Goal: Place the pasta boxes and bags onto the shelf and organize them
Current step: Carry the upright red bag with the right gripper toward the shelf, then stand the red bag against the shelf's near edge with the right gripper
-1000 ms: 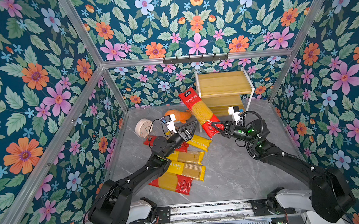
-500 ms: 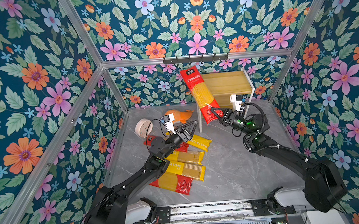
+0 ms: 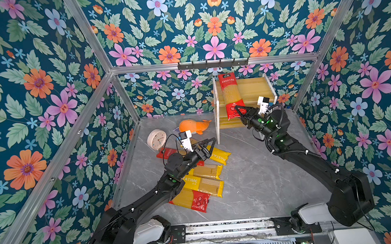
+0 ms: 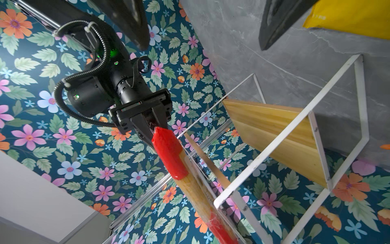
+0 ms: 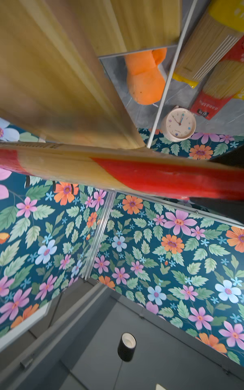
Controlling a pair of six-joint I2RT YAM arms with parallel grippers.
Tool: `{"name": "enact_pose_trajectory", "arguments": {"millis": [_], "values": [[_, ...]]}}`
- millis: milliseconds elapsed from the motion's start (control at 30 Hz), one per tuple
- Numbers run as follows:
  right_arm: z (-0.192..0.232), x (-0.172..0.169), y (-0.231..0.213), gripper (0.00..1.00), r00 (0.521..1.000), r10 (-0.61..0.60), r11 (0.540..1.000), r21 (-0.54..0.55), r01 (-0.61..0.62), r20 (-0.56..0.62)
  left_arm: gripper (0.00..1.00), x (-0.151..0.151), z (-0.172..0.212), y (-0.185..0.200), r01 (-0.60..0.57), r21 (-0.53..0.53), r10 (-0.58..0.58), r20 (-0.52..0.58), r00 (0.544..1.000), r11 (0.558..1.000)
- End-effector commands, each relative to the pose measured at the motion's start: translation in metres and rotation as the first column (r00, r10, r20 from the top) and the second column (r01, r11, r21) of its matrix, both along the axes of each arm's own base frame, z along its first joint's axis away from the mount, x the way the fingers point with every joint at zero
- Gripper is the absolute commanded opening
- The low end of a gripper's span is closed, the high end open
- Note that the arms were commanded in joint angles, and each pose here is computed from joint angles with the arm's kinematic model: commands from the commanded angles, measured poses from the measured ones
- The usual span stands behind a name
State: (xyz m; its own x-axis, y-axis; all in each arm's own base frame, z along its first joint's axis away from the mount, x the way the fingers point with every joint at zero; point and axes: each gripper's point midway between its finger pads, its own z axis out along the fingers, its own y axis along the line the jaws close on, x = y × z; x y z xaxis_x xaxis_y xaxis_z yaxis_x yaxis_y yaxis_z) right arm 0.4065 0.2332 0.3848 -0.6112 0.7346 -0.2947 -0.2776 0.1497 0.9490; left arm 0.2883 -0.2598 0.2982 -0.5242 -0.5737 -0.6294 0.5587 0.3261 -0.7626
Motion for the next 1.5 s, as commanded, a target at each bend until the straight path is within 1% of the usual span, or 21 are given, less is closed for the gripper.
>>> {"name": "enact_pose_trajectory", "arguments": {"millis": [0, 200, 367, 567, 733, 767, 867, 933, 967, 1000, 1067, 1200, 1300, 1367, 1467], "values": [[0.012, 0.010, -0.002, 0.00, 0.999, -0.030, 0.999, 0.014, 0.030, 0.027, 0.83, 0.001, -0.001, 0.002, -0.028, 0.015, 0.028, 0.020, 0.999, 0.999], [-0.003, 0.033, 0.007, 0.00, 0.997, -0.030, 0.999, 0.034, 0.032, -0.074, 0.83, 0.002, -0.004, 0.003, -0.039, 0.026, 0.038, 0.020, 0.999, 0.999], [0.004, 0.045, 0.012, 0.00, 0.996, -0.027, 0.999, 0.030, 0.030, -0.081, 0.83, 0.002, -0.005, 0.002, -0.039, 0.034, 0.038, 0.021, 0.999, 0.999], [-0.009, 0.060, 0.022, 0.00, 0.991, -0.010, 0.999, 0.042, 0.016, -0.132, 0.83, 0.003, -0.007, 0.001, -0.043, 0.040, 0.042, 0.021, 0.999, 0.998], [-0.008, 0.056, 0.030, 0.01, 0.991, 0.021, 0.999, 0.045, -0.016, -0.129, 0.83, 0.002, -0.010, 0.001, -0.040, 0.044, 0.039, 0.018, 0.999, 0.998], [-0.025, 0.064, 0.033, 0.06, 0.986, 0.028, 0.999, 0.033, -0.023, -0.165, 0.83, 0.002, -0.010, 0.001, -0.041, 0.046, 0.040, 0.017, 0.999, 0.998], [-0.029, 0.060, 0.029, 0.27, 0.982, 0.045, 0.999, 0.030, -0.040, -0.182, 0.83, 0.001, -0.009, 0.001, -0.037, 0.044, 0.036, 0.020, 0.999, 0.998], [-0.019, 0.051, 0.023, 0.39, 0.986, 0.045, 0.999, 0.026, -0.041, -0.161, 0.83, 0.001, -0.007, 0.001, -0.038, 0.046, 0.036, 0.025, 0.999, 0.998], [-0.019, 0.048, 0.020, 0.44, 0.986, 0.043, 0.999, 0.016, -0.040, -0.161, 0.83, 0.001, -0.007, 0.001, -0.038, 0.050, 0.037, 0.026, 0.999, 0.998], [-0.021, 0.046, 0.018, 0.46, 0.985, 0.042, 0.999, 0.008, -0.042, -0.165, 0.83, 0.001, -0.007, 0.001, -0.039, 0.053, 0.038, 0.027, 0.999, 0.998], [-0.023, 0.042, 0.014, 0.48, 0.985, 0.044, 0.999, 0.001, -0.045, -0.167, 0.83, 0.001, -0.006, 0.001, -0.037, 0.052, 0.036, 0.029, 0.999, 0.998], [-0.027, 0.035, 0.015, 0.49, 0.982, 0.069, 0.997, -0.024, -0.075, -0.175, 0.82, 0.002, -0.010, -0.001, -0.033, 0.050, 0.032, 0.019, 0.999, 0.998], [-0.030, 0.032, 0.018, 0.49, 0.978, 0.093, 0.995, -0.018, -0.098, -0.189, 0.83, 0.001, -0.011, -0.001, -0.032, 0.044, 0.031, 0.015, 0.999, 0.999], [-0.031, 0.033, 0.017, 0.45, 0.978, 0.091, 0.995, -0.017, -0.096, -0.187, 0.82, 0.000, -0.010, -0.002, -0.033, 0.044, 0.032, 0.019, 0.999, 0.998], [-0.027, 0.036, 0.018, 0.37, 0.980, 0.091, 0.995, -0.015, -0.095, -0.178, 0.82, 0.000, -0.011, -0.001, -0.036, 0.048, 0.035, 0.015, 0.999, 0.998]]}}
